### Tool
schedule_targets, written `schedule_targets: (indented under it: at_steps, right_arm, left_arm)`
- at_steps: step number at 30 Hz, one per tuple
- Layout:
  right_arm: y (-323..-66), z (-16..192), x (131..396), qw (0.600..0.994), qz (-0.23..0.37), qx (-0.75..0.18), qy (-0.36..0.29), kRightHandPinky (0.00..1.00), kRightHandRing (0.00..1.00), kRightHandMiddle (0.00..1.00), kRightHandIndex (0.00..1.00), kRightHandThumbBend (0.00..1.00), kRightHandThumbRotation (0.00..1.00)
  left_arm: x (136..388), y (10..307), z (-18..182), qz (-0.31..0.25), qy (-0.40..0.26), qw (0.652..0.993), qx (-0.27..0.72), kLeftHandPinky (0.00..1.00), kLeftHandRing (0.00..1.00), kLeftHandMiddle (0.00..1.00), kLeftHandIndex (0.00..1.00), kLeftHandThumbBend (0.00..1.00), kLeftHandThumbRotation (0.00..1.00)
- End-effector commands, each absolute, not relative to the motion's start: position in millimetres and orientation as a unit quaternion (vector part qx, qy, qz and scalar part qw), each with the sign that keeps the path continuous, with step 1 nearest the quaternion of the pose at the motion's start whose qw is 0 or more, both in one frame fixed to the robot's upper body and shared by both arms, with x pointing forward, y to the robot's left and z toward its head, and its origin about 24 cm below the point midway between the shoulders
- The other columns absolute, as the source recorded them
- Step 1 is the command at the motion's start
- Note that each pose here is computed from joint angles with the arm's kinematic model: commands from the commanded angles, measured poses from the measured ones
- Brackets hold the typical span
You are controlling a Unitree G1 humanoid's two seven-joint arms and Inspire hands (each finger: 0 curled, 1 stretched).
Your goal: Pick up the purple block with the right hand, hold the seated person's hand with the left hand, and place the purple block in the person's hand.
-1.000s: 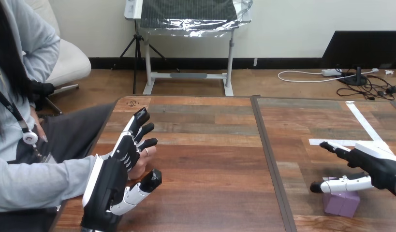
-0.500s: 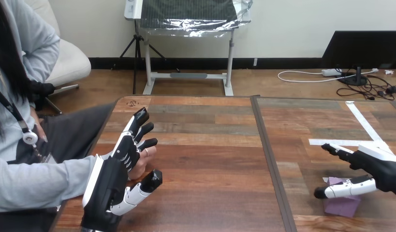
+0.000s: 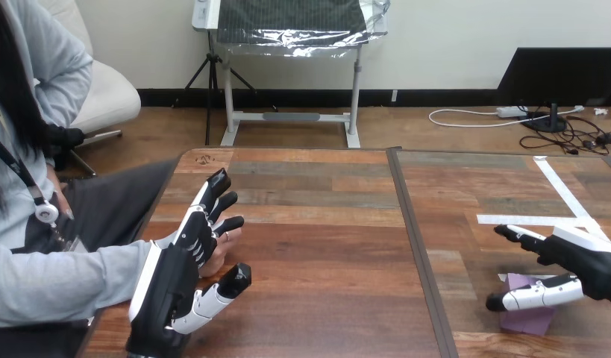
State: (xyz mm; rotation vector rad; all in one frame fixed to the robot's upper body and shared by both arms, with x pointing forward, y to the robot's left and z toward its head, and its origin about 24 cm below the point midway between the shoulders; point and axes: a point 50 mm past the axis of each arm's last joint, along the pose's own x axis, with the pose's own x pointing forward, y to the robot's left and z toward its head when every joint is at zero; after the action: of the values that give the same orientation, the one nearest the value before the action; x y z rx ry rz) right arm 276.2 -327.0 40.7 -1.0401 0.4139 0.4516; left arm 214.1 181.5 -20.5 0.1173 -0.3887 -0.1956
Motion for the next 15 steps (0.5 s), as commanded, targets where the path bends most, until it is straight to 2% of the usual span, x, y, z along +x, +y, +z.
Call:
schedule_targets:
  at_steps: [1, 8, 15]
  right_arm:
    - [-334.3, 68.5, 282.5, 0.826, 0.198, -0.506, 0.151, 0.95, 1.00, 1.00, 1.00, 1.00, 0.52]
    - [-335.2, 67.1, 280.1, 0.821, 0.203, -0.511, 0.154, 0.95, 1.00, 1.00, 1.00, 1.00, 0.46]
    - [-335.5, 63.3, 279.0, 0.820, 0.201, -0.512, 0.156, 0.94, 1.00, 1.00, 1.00, 1.00, 0.34]
  left_arm:
    - [233.9, 177.4, -2.8, -0.098, -0.237, 0.965, 0.060, 0.82, 0.92, 0.95, 0.95, 1.00, 0.73]
    - [233.9, 178.0, -3.0, -0.098, -0.236, 0.965, 0.059, 0.82, 0.92, 0.96, 0.95, 1.00, 0.73]
    - [233.8, 178.3, -3.0, -0.097, -0.236, 0.965, 0.059, 0.82, 0.92, 0.95, 0.95, 1.00, 0.73]
